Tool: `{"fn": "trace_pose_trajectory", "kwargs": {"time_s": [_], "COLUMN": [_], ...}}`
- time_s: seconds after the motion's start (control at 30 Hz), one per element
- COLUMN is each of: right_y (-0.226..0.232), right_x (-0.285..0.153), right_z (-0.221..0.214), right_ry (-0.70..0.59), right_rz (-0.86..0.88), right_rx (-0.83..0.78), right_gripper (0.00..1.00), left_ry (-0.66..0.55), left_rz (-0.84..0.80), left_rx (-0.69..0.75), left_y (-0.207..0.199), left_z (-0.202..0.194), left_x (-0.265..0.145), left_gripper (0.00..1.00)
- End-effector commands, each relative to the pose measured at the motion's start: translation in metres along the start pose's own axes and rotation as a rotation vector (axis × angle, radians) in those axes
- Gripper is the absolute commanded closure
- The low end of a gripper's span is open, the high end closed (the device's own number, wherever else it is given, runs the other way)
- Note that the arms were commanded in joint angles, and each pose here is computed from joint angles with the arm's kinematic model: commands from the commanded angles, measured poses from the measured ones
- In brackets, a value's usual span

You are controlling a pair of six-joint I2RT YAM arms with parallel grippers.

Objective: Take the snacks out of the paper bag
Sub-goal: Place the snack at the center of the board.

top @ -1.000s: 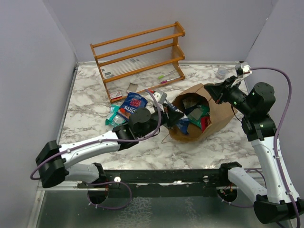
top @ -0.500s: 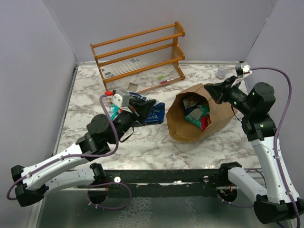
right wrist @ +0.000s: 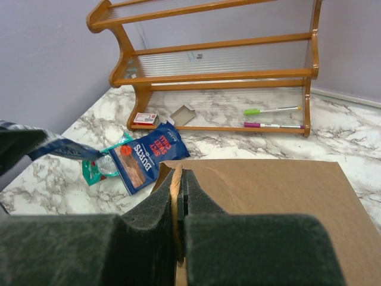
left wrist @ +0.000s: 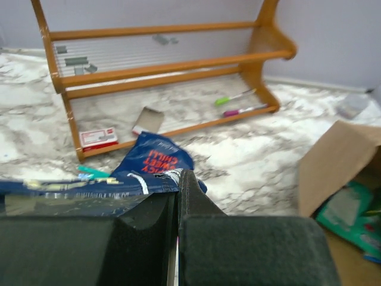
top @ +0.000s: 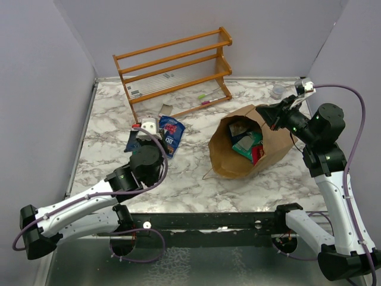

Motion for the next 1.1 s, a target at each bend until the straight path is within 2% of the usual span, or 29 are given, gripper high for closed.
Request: {"fn": "trace_pose_trajectory", "kwargs": {"time_s": [0.0,0.13,0.23,0.33,0.47,0.6,0.77,0.9,1.07], "right_y": [0.002,0.003,0.003,0.003,0.003,0.002,0.002,0.004,0.003], "right_x": [0.000,-0.002,-0.003,-0.004,-0.003,-0.002,-0.004,-0.007,-0.007], "right_z": [0.004,0.005,0.005,0.005,0.005,0.002,0.003,0.008,0.007], "right_ry": [-0.023,-0.024,-0.026,-0.026,-0.029,-0.026,-0.029,-0.037,-0.041], "right_rz": [0.007,0.006,0.001,-0.002,0.002,0.004,-0.005,-0.010,-0.011], "right_rx": [-0.008,-0.007,-0.009,-0.012,-0.013,-0.007,-0.014,-0.022,-0.023], "right_gripper": [0.98,0.98,0.98,0.98,0.98,0.98,0.98,0.98,0.98], "left_ry": [0.053,0.171,0.216,0.189,0.083,0.056,0.109,0.191,0.212], "left_rz": [0.088,0.090,0.086,0.087,0.045,0.021,-0.082,-0.080,-0.246], "left_rx": [0.072,0.027,-0.013,-0.039,-0.073,-0.108,-0.114,-0.075,-0.056], "left_y": [0.007,0.012,0.010,0.004,-0.008,-0.018,-0.036,-0.040,-0.056], "left_z": [-0.025,-0.047,-0.050,-0.031,-0.002,0.006,-0.002,-0.002,-0.004], "left_x": [0.017,0.046,0.062,0.073,0.084,0.103,0.138,0.168,0.192], "left_gripper": [1.00,1.00,1.00,1.00,1.00,1.00,1.00,1.00,1.00]}}
Point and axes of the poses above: each gripper's point midway between its finger pads, its own x axis out along the fingers, its own y axis along the line the jaws close on, z = x × y, the point moved 6 cm from there along -x, back along the fingers, and after that the axes turned 4 degrees about x, right-handed, at the moved point
